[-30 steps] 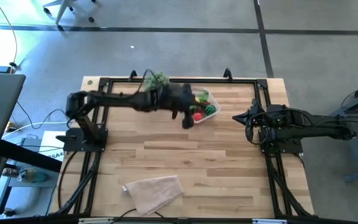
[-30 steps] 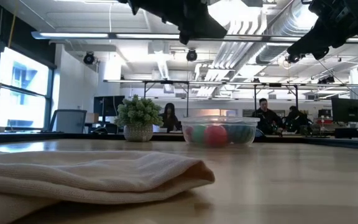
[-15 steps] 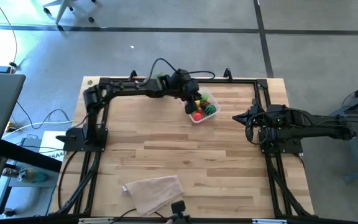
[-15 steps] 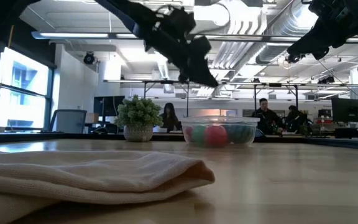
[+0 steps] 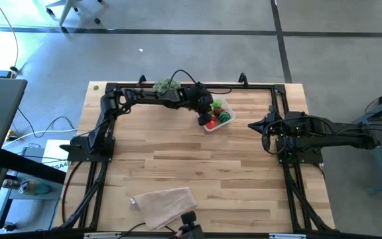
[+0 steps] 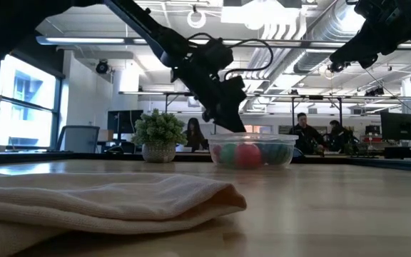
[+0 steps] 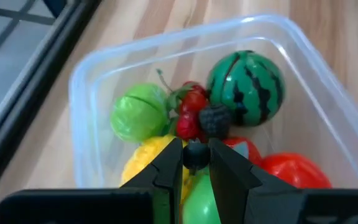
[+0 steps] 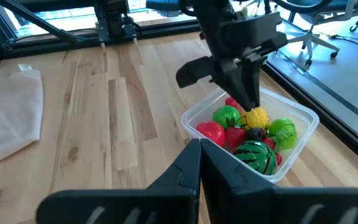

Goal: Pick and placing Produce into tupperware
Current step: Put the blueberry into the transparent bin

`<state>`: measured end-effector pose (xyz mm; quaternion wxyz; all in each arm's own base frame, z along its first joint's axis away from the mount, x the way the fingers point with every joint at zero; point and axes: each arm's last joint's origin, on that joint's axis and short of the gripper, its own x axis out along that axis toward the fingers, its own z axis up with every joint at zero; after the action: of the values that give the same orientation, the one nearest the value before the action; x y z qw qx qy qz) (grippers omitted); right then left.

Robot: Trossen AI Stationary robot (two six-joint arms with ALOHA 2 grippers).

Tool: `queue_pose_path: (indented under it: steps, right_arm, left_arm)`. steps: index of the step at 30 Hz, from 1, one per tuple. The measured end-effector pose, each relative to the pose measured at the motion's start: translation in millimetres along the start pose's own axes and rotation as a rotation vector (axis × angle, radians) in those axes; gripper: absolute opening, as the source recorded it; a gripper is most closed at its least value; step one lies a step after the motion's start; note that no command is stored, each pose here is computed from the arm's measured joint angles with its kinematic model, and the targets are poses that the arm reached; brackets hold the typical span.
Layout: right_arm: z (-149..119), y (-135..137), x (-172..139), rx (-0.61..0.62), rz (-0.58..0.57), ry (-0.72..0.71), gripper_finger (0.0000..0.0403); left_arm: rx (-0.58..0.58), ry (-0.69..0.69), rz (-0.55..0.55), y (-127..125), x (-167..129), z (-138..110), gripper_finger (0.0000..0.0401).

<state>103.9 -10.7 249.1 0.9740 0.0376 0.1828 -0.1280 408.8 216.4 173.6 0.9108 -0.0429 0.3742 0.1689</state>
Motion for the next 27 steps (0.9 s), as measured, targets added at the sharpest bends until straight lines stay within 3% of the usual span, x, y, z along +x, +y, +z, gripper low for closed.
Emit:
queue_pose_path:
  steps: [27]
  right_arm:
    - [0.0,0.0,0.0,0.0,0.0,0.0,0.0]
  left_arm:
    - [0.015,0.068,0.027,0.1,3.8,-8.1,0.0071]
